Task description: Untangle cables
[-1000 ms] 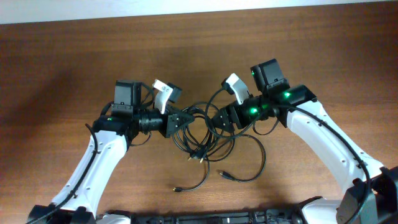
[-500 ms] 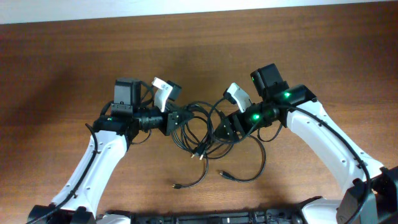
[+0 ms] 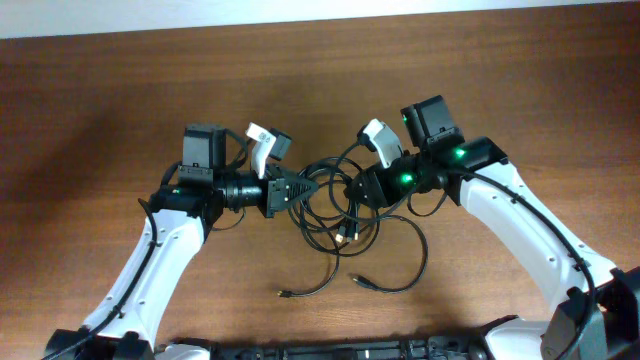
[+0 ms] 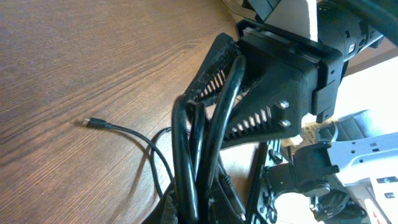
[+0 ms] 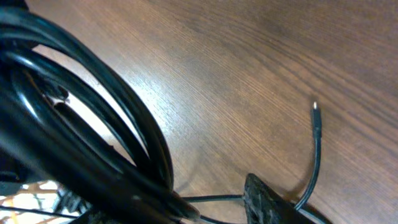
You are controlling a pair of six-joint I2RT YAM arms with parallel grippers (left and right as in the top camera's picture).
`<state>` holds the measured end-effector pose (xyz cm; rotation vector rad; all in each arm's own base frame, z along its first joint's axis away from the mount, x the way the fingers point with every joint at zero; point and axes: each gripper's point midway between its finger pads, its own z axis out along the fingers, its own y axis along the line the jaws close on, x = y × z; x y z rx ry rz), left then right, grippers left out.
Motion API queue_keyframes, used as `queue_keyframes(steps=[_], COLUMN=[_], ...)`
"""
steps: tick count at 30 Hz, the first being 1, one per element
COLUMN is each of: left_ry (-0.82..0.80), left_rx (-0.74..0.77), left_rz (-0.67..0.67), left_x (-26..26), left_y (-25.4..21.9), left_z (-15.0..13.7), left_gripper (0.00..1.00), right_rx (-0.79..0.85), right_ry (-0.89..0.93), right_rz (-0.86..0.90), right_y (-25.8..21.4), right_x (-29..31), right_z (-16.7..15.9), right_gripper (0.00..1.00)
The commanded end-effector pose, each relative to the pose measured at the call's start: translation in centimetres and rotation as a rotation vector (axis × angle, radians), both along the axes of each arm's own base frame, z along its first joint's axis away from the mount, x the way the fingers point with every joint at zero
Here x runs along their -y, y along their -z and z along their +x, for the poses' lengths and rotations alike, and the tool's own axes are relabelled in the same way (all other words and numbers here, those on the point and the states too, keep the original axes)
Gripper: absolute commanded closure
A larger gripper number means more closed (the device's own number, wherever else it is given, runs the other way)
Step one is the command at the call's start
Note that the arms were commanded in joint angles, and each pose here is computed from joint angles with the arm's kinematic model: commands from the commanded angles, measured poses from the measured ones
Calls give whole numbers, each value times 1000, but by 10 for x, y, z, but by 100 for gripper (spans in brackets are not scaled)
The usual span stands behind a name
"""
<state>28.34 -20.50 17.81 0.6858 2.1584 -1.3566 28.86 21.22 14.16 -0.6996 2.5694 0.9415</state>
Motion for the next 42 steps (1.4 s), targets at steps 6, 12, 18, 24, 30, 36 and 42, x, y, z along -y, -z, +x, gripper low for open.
queue_keyframes(steps=[6, 12, 18, 24, 30, 36, 42], left_ry=[40, 37, 19, 18, 18, 18, 18], left_rx=[-1, 0, 4, 4, 4, 4, 4], left_rz=[-59, -56, -34, -33, -33, -33, -33], left_x=[4, 4, 2, 2, 2, 2, 2], left_y=[-15, -14, -11, -11, -11, -10, -11], left_z=[-8, -7, -4, -4, -4, -4, -4], left_gripper=[100, 100, 100, 100, 100, 100, 100], right_rx=[76, 87, 116, 153, 159, 163, 114], right_ry=[69, 7, 1, 13, 23, 62, 62], right_rz=[-44, 82, 113, 106, 90, 25, 2], right_y=[-1, -22, -39, -48, -47, -39, -32], right_x=[4, -14, -18, -15, -12, -3, 1], right_z=[23, 19, 23, 23, 25, 29, 20], right_gripper=[56, 59, 62, 62, 65, 77, 96])
